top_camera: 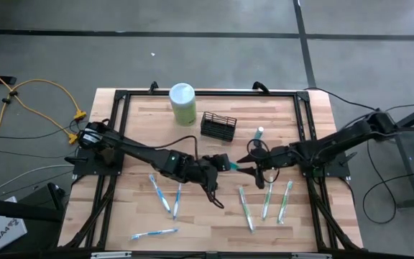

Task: Pick & Place toothbrushing station
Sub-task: Put the left mouthwash into the mesh organizer

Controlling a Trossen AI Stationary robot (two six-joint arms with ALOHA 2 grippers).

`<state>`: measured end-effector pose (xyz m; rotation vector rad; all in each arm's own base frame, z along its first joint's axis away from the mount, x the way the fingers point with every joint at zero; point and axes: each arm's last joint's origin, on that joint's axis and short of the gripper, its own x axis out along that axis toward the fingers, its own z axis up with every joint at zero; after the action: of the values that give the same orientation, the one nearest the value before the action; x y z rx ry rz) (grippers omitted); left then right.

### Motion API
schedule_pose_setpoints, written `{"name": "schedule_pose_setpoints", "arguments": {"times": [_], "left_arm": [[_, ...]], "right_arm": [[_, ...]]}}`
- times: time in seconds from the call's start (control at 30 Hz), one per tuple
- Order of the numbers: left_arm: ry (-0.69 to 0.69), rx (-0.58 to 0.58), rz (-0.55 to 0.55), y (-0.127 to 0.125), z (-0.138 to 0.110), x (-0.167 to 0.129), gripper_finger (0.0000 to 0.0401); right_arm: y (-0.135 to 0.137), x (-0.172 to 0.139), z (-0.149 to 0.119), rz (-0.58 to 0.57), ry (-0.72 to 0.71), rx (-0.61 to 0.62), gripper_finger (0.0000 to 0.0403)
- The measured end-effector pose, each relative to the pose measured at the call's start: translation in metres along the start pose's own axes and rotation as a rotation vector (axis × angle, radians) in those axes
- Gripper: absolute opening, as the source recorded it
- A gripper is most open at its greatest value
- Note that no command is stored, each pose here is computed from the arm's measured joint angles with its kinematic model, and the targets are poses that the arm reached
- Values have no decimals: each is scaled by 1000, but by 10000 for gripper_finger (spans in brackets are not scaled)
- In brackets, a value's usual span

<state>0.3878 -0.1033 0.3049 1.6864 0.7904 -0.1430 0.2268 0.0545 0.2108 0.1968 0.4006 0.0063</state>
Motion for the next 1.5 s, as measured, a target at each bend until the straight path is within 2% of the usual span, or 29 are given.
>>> {"name": "schedule_pose_setpoints", "arguments": {"times": [0.23,0.7,1.17,1.5], "left_arm": [[-23,-2,-3,0,0,0,96],[-51,-5,-8,0,1,0,96],[-51,-9,-9,0,1,0,96],[-54,-12,-9,0,2,0,106]], "right_arm": [[2,12,-4,18,-9,-3,150],[3,13,0,35,-49,3,149],[4,13,0,58,-41,3,100],[4,13,0,68,-39,2,94]]}}
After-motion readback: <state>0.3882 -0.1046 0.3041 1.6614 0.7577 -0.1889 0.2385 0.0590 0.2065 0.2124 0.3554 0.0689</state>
